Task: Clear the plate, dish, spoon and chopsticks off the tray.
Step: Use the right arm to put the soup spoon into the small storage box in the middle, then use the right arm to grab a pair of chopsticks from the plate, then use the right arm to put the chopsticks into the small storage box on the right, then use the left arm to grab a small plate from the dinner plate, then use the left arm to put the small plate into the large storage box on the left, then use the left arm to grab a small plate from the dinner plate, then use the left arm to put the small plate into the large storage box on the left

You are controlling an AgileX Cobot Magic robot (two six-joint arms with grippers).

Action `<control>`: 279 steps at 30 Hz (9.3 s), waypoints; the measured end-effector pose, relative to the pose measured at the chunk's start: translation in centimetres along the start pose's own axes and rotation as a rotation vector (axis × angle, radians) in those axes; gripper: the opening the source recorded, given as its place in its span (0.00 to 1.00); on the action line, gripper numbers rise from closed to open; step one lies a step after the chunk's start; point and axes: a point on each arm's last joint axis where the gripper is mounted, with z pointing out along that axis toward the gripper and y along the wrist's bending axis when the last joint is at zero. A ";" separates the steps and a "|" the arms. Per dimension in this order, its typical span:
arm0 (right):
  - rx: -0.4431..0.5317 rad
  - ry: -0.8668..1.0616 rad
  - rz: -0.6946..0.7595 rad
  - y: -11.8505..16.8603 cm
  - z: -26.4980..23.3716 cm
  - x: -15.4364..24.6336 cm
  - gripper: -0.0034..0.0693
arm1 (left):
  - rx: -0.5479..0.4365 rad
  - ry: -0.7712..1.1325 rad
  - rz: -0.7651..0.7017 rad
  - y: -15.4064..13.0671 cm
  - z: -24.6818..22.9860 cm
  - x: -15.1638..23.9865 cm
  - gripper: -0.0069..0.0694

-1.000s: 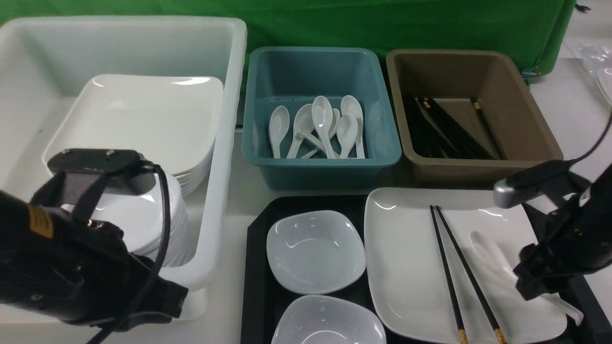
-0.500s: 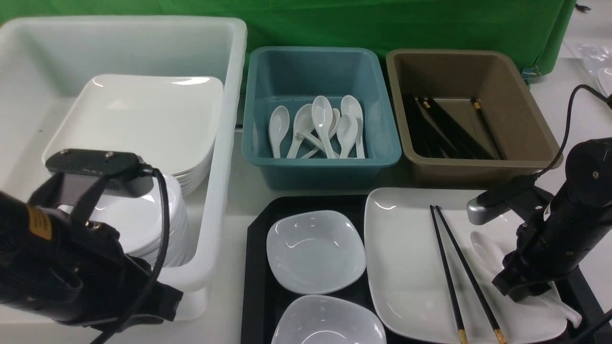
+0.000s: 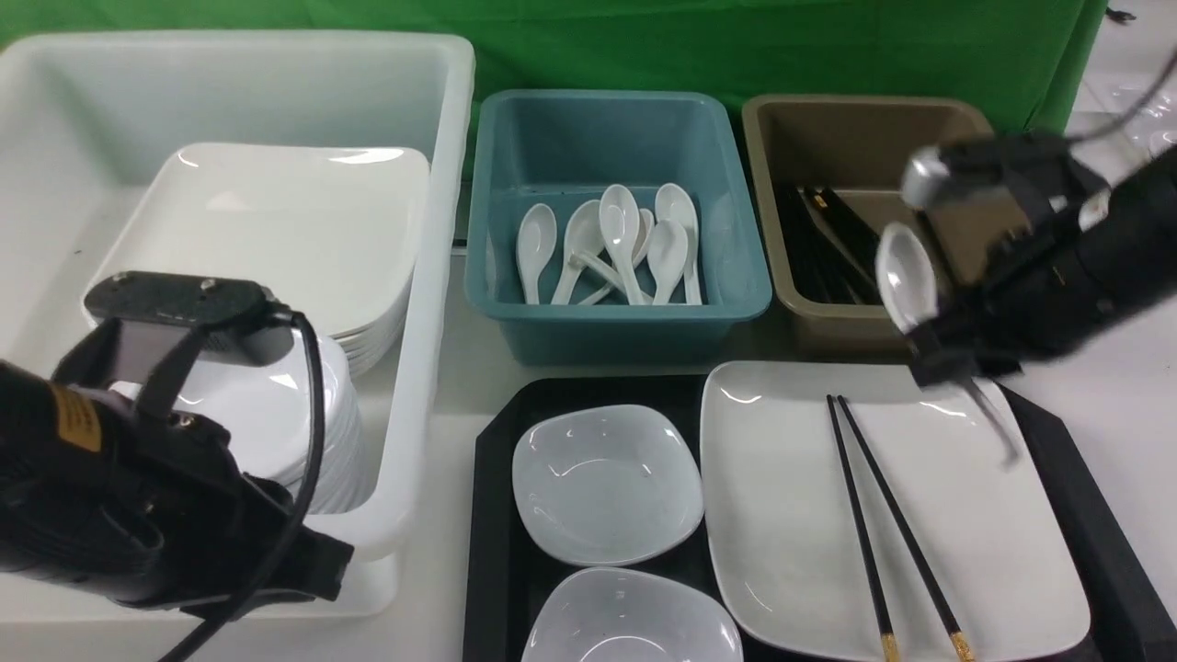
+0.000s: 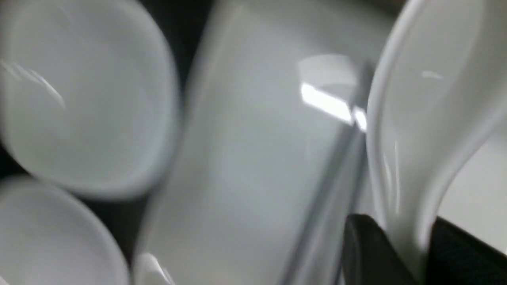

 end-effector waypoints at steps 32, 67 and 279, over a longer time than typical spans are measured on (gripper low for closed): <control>0.176 0.140 0.026 1.8 -1.5 -7.0 0.15 | 0.028 -0.094 -0.054 -0.3 0.0 -0.9 0.10; 0.102 0.271 0.152 2.2 2.6 2.9 0.24 | 0.024 -0.061 -0.048 -0.2 0.0 -0.6 0.10; 0.252 -0.084 0.171 0.0 -17.4 5.4 0.34 | 0.134 0.045 0.197 -3.6 4.0 -17.1 0.12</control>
